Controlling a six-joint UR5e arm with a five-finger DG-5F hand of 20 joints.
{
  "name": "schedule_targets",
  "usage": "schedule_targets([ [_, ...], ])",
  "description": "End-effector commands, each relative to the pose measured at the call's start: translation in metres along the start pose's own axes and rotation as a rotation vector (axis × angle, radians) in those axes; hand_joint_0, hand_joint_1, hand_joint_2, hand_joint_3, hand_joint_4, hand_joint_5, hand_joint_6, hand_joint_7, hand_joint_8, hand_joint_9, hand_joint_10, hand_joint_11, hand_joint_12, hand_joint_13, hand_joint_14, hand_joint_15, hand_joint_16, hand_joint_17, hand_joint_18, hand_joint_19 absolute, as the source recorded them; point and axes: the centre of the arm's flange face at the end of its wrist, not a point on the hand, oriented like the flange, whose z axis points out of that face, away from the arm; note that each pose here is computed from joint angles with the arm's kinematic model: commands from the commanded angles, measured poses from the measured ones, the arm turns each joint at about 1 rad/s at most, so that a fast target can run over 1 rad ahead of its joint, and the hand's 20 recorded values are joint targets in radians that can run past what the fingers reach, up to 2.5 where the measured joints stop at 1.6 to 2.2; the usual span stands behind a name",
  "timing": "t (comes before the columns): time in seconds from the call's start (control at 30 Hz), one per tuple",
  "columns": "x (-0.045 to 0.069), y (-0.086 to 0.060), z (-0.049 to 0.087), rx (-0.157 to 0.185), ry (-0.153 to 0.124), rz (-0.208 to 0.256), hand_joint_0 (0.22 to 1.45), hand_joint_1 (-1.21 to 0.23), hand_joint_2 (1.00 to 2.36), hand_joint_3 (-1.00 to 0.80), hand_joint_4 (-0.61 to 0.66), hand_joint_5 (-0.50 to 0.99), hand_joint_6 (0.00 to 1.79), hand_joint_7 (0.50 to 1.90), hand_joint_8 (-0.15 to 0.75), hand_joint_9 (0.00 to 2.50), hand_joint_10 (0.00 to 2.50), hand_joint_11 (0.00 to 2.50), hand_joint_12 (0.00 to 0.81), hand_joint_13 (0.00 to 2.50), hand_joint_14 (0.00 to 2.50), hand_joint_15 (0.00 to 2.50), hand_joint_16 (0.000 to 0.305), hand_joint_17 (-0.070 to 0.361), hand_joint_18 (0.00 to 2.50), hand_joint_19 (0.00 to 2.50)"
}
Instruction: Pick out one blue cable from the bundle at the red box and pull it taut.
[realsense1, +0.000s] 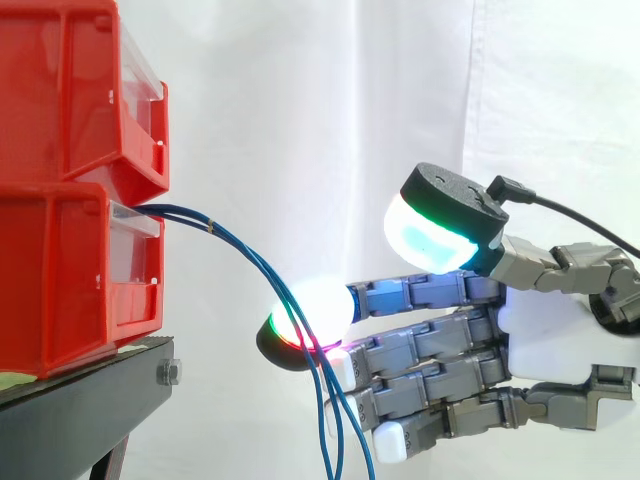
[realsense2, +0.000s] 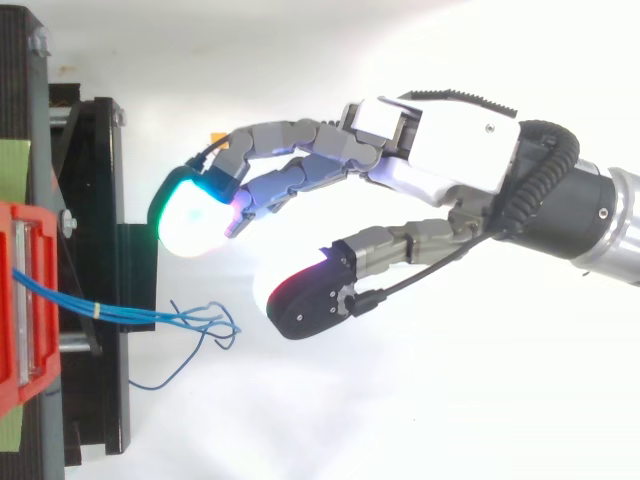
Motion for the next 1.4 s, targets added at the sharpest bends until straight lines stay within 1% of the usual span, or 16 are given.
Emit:
schedule_targets([
  [0.0, 0.003, 0.0, 0.0, -0.004, 0.0, -0.003, 0.51, -0.66, 1.0, -0.5, 0.16, -0.2, 0.5, 0.92, 0.212, 0.6, 0.02, 0.57, 0.317, 0.62, 0.02, 0.51, 0.05, 0.112, 0.48, 0.71],
  [0.07, 0.007, -0.014, 0.001, 0.012, 0.002, -0.007, 0.51, -0.64, 1.0, -0.5, 0.16, -0.2, 0.5, 0.91, 0.21, 0.6, 0.02, 0.58, 0.317, 0.62, 0.02, 0.51, 0.05, 0.112, 0.47, 0.72],
  [0.1, 0.007, -0.015, 0.004, 0.008, 0.005, -0.004, 0.5, -0.63, 1.0, -0.5, 0.16, -0.2, 0.5, 0.91, 0.215, 0.6, 0.02, 0.58, 0.316, 0.62, 0.02, 0.52, 0.05, 0.112, 0.47, 0.72],
  [0.17, 0.012, -0.027, 0.012, 0.011, 0.007, 0.004, 0.5, -0.62, 1.0, -0.5, 0.16, -0.2, 0.5, 0.91, 0.217, 0.61, 0.02, 0.57, 0.316, 0.62, 0.02, 0.51, 0.05, 0.113, 0.47, 0.72],
  [0.2, 0.016, -0.023, 0.022, 0.002, 0.007, 0.019, 0.51, -0.62, 1.0, -0.5, 0.16, -0.19, 0.5, 0.91, 0.215, 0.61, 0.02, 0.57, 0.318, 0.62, 0.02, 0.52, 0.05, 0.112, 0.47, 0.72],
  [0.23, 0.018, -0.022, 0.023, 0.007, 0.012, 0.02, 0.51, -0.62, 1.0, -0.5, 0.16, -0.19, 0.5, 0.91, 0.217, 0.6, 0.02, 0.57, 0.318, 0.62, 0.02, 0.51, 0.05, 0.112, 0.47, 0.73],
  [0.27, 0.021, -0.021, 0.022, 0.027, 0.029, 0.018, 0.51, -0.61, 1.0, -0.5, 0.16, -0.19, 0.5, 0.91, 0.217, 0.61, 0.02, 0.57, 0.318, 0.62, 0.02, 0.52, 0.05, 0.112, 0.47, 0.73],
  [0.37, 0.023, -0.017, 0.024, 0.033, 0.039, 0.015, 0.51, -0.61, 1.0, -0.5, 0.16, -0.19, 0.5, 0.91, 0.219, 0.61, 0.02, 0.57, 0.319, 0.62, 0.02, 0.52, 0.05, 0.112, 0.47, 0.73],
  [0.53, 0.029, -0.017, 0.026, 0.004, 0.044, 0.026, 0.51, -0.6, 1.0, -0.5, 0.16, -0.19, 0.5, 0.91, 0.218, 0.61, 0.02, 0.57, 0.316, 0.63, 0.02, 0.52, 0.049, 0.111, 0.47, 0.72],
  [0.6, 0.034, -0.018, 0.029, -0.022, 0.042, 0.039, 0.52, -0.61, 1.0, -0.5, 0.16, -0.19, 0.5, 0.91, 0.219, 0.61, 0.02, 0.58, 0.316, 0.63, 0.02, 0.52, 0.049, 0.11, 0.47, 0.73],
  [0.73, 0.041, -0.028, 0.034, -0.023, 0.047, 0.056, 0.52, -0.61, 1.0, -0.5, 0.16, -0.19, 0.5, 0.91, 0.218, 0.62, 0.02, 0.58, 0.316, 0.64, 0.02, 0.53, 0.049, 0.11, 0.47, 0.73],
  [0.87, 0.045, -0.028, 0.038, -0.032, 0.058, 0.098, 0.52, -0.6, 1.0, -0.5, 0.16, -0.19, 0.5, 0.92, 0.216, 0.62, 0.02, 0.58, 0.315, 0.64, 0.02, 0.53, 0.048, 0.109, 0.47, 0.73],
  [0.93, 0.045, -0.028, 0.039, -0.032, 0.062, 0.104, 0.53, -0.59, 1.0, -0.49, 0.16, -0.19, 0.5, 0.93, 0.213, 0.62, 0.02, 0.58, 0.311, 0.64, 0.02, 0.53, 0.048, 0.107, 0.47, 0.74],
  [1.03, 0.045, -0.028, 0.038, -0.03, 0.068, 0.109, 0.57, -0.55, 1.01, -0.41, 0.14, -0.19, 0.5, 0.93, 0.205, 0.63, 0.02, 0.58, 0.306, 0.64, 0.02, 0.54, 0.046, 0.103, 0.46, 0.74],
  [1.17, 0.048, -0.028, 0.038, -0.032, 0.083, 0.128, 0.57, -0.54, 1.01, -0.41, 0.14, -0.19, 0.5, 0.93, 0.21, 0.63, 0.02, 0.59, 0.304, 0.64, 0.02, 0.55, 0.046, 0.103, 0.46, 0.75],
  [1.37, 0.046, -0.028, 0.038, -0.031, 0.101, 0.142, 0.57, -0.54, 1.01, -0.41, 0.14, -0.18, 0.5, 0.94, 0.213, 0.64, 0.02, 0.6, 0.305, 0.64, 0.02, 0.55, 0.046, 0.104, 0.47, 0.76],
])
